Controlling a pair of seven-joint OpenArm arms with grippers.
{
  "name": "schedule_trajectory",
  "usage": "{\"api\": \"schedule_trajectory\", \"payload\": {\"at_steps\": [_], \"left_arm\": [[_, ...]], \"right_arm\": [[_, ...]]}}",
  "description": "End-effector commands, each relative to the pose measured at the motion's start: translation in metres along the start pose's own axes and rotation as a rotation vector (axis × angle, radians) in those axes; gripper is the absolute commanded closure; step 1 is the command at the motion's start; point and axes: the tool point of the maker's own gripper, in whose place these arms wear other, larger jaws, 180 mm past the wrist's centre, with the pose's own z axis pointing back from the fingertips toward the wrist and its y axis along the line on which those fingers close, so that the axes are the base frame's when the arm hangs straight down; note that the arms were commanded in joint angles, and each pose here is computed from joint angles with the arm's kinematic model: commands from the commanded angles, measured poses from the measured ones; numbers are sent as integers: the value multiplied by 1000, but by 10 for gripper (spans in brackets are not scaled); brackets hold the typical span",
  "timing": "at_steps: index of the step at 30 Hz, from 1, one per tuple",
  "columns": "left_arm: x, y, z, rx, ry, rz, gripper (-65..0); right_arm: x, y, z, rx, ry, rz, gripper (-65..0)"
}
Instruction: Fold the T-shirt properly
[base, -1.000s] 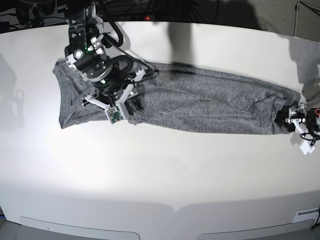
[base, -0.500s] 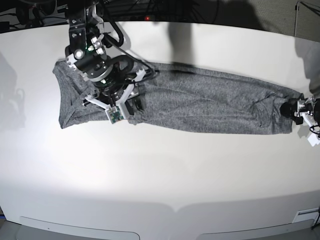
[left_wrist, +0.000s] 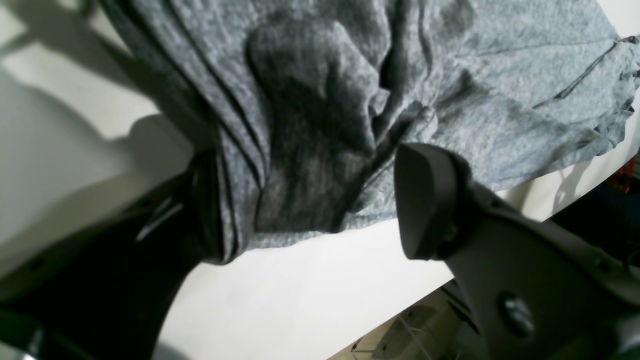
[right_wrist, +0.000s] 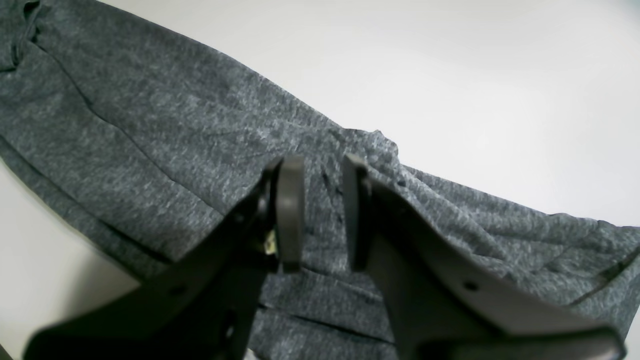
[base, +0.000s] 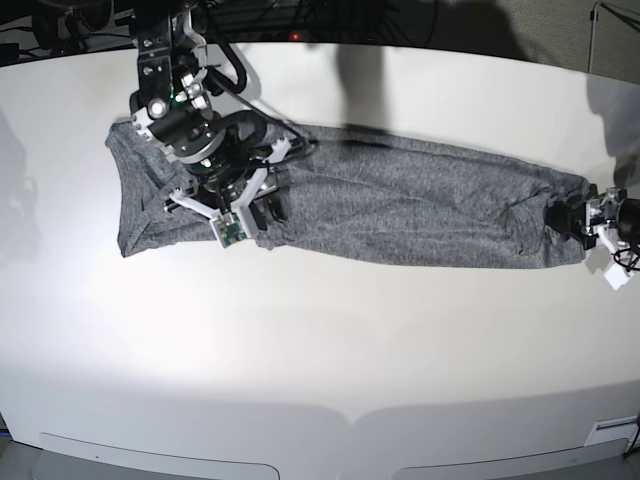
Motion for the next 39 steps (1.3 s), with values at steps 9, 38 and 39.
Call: {"api": "schedule_trajectory", "payload": {"at_steps": [9,38,39], "left_arm": [[29,2,13,11,-134,-8,-450],[38,-33,18,-187,-174,44,0],[38,-37,19,-204,-175,44,0]], "right_arm": [[16,-1,2,-3,-57,5,-141],[72,-8,-3,21,-228,-20,-141],[81,-9,-3,24,-253,-21,-141]]}}
